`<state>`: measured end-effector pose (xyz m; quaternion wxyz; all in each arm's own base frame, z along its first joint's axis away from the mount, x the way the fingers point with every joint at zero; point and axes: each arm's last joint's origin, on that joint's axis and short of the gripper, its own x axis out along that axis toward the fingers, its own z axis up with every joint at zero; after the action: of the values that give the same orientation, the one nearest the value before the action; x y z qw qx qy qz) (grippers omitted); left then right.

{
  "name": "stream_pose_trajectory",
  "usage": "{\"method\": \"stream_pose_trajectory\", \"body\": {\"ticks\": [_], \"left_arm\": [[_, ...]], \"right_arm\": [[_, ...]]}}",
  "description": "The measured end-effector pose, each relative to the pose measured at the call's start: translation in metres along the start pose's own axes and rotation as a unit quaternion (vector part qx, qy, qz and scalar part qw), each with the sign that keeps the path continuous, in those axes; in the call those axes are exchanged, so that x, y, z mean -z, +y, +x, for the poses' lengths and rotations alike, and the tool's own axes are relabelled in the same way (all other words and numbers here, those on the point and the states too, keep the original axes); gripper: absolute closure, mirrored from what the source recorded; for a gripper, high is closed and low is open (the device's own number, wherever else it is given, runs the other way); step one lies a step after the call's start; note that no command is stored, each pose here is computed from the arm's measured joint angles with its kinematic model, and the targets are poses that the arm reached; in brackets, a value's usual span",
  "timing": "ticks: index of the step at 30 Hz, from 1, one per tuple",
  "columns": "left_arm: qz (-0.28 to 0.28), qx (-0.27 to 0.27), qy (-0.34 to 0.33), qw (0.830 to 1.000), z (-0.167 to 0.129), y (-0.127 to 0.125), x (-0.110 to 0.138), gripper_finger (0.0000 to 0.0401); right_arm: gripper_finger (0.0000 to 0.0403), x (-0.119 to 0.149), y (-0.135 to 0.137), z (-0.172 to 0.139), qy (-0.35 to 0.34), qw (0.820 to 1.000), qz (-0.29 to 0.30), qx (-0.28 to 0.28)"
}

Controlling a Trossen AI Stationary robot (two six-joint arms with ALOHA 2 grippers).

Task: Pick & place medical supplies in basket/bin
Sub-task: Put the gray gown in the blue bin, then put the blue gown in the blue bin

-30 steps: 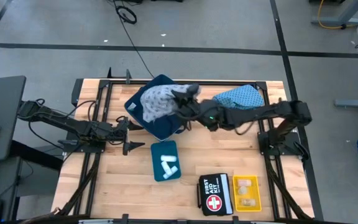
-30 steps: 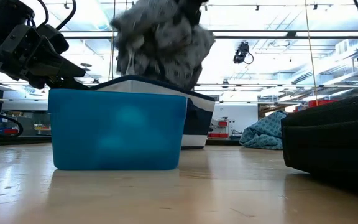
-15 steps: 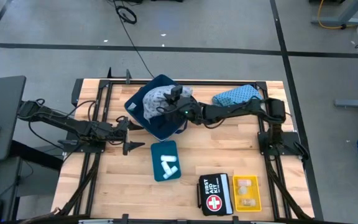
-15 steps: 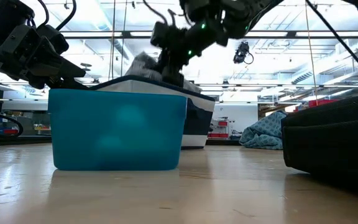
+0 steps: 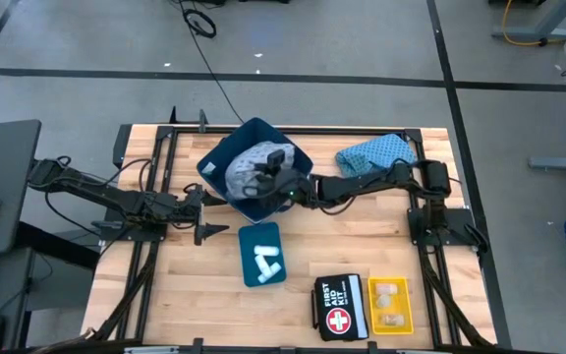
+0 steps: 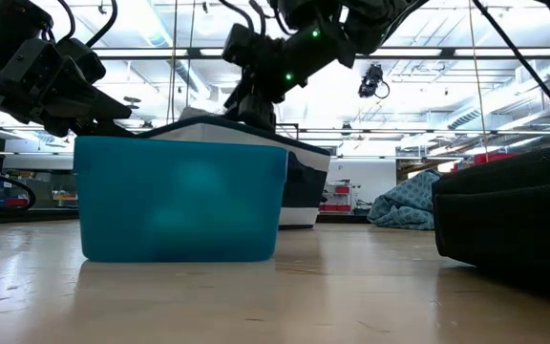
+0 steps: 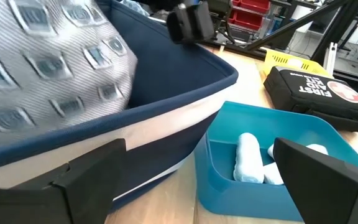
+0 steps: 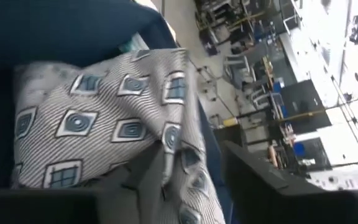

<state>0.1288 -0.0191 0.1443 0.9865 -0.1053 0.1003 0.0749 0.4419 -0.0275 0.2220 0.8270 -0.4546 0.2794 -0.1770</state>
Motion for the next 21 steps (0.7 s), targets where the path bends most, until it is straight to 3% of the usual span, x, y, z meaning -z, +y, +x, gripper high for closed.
{"method": "stream_pose_trajectory", "body": {"ticks": [7, 16, 21], "left_arm": [[0.000, -0.002, -0.001, 1.000, 0.000, 0.000, 0.000, 0.0003], [0.001, -0.009, 0.002, 1.000, 0.000, 0.001, 0.001, 0.0003], [0.000, -0.009, 0.004, 1.000, 0.000, 0.001, 0.001, 0.0003]], "right_arm": [[0.0188, -0.020, 0.013, -0.019, 0.041, 0.997, -0.034, 0.048], [0.0205, -0.051, 0.027, -0.062, 0.056, 0.994, -0.068, 0.072], [0.0213, -0.054, 0.038, -0.091, 0.102, 0.990, -0.080, 0.061]]}}
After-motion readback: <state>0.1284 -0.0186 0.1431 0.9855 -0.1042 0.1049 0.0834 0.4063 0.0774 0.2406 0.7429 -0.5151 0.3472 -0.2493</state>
